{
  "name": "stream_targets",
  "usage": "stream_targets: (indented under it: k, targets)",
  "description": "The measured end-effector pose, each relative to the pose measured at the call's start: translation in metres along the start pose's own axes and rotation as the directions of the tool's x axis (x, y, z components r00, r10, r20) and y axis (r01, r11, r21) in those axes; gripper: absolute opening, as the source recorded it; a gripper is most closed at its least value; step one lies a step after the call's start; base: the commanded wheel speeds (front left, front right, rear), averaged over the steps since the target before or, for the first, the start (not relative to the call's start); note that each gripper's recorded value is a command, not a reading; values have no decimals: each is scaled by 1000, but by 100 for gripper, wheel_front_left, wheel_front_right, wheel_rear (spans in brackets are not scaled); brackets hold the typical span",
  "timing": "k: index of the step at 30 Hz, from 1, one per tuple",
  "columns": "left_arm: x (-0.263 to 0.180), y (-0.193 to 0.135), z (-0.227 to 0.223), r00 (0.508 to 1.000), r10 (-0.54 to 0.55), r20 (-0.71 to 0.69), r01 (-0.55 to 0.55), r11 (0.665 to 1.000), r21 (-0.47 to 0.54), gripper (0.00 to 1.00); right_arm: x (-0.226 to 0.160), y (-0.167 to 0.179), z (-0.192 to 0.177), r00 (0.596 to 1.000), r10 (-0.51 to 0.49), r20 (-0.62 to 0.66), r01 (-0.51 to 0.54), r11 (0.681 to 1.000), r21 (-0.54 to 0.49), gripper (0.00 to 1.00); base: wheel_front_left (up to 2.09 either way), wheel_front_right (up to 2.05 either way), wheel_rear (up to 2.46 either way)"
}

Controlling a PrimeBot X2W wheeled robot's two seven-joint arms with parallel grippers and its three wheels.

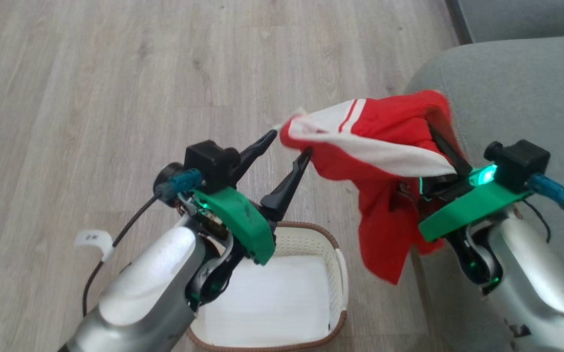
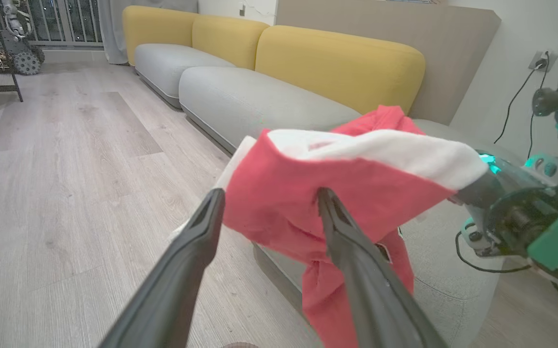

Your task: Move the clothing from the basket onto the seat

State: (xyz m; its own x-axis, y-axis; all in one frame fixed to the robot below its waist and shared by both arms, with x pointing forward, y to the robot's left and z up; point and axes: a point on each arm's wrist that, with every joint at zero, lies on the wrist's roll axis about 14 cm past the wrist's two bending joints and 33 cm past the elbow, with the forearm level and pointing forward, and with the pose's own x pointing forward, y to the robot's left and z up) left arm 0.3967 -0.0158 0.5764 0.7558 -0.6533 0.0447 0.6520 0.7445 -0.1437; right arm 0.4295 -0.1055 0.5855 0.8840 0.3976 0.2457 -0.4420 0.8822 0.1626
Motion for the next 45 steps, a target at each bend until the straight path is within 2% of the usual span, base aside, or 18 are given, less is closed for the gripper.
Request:
stream_targets:
  k: [9, 16, 25, 31, 32, 33, 45]
  targets:
    - [9, -19, -5, 997, -75, -13, 75, 997, 1, 100, -21, -37, 39, 992, -86, 89, 93, 993, -77, 0, 0, 0, 0]
    - [24, -42, -17, 985, -166, -38, 167, 986, 5, 100, -48, -69, 65, 975, -169, 144, 190, 972, -141, 0, 0, 0, 0]
    - [45, -73, -27, 956, -287, -59, 288, 958, 11, 100, -95, -102, 102, 930, -292, 223, 337, 918, -207, 0, 0, 0, 0]
    - [55, -95, -33, 931, -358, -69, 359, 933, 1, 100, -125, -114, 123, 898, -358, 257, 419, 874, -248, 0, 0, 0, 0]
    - [55, -95, -33, 931, -358, -69, 359, 933, 1, 100, -125, -114, 123, 898, -358, 257, 419, 874, -248, 0, 0, 0, 0]
    - [58, -102, -36, 922, -381, -73, 382, 924, -3, 100, -134, -117, 130, 886, -377, 269, 443, 859, -257, 0, 0, 0, 0]
    - [68, -135, -45, 872, -482, -84, 482, 876, -21, 100, -170, -123, 149, 843, -448, 299, 528, 796, -297, 0, 0, 0, 0]
